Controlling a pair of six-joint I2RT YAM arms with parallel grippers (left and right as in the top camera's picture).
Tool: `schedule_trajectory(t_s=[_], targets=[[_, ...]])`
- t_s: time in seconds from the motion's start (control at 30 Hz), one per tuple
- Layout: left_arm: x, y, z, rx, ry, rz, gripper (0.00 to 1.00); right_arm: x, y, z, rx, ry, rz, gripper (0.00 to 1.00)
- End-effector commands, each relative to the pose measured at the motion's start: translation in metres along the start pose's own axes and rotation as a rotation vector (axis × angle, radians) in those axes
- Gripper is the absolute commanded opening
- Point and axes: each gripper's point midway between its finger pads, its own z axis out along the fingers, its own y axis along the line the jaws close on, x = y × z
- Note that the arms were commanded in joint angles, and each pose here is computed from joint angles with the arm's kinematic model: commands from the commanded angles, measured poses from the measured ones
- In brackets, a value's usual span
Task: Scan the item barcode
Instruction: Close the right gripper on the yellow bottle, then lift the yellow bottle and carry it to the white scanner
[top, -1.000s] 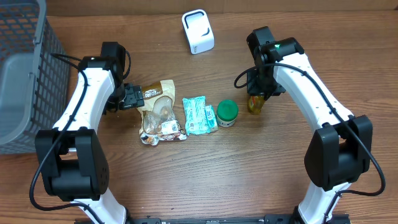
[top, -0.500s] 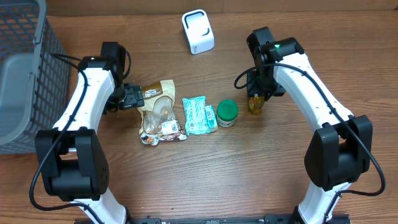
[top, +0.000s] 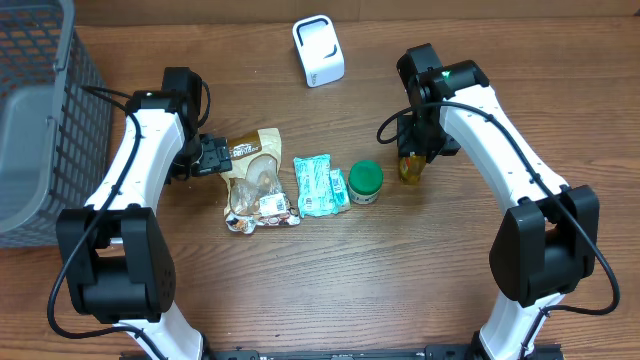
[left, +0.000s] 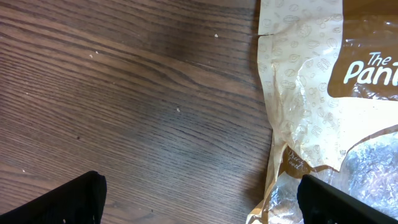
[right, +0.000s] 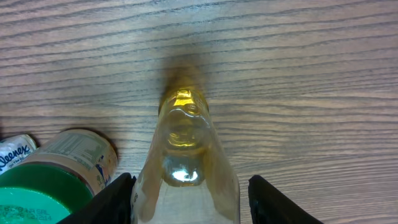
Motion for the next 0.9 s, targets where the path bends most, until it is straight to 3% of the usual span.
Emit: schedule_trajectory(t_s=[0.0,0.33,0.47,0.87], targets=[[-0.0048,0.0014,-0.0012,-0.007,-0.01,0.015,1.0,-0.013,-0.0006,-0.0094,-0.003,-0.045,0.005,0.56],[-0.0048,0.0015,-0.0012,-0.007,-0.01,0.015,1.0,-0.011,-0.0012,-0.0095,-0.001,-0.037,0.004,0.47],[-0.0048,0.0015,-0.0012,-0.007,-0.01,0.015,1.0,-0.0105,-0.0013,-0.0093,0.0,-0.035,0.004,0.51],[-0.0048,0.0014,-0.0012,-0.007,-0.01,0.015,1.0,-0.0087,-0.0016,-0.0088,0.001,-0.028,0.015,0.5]])
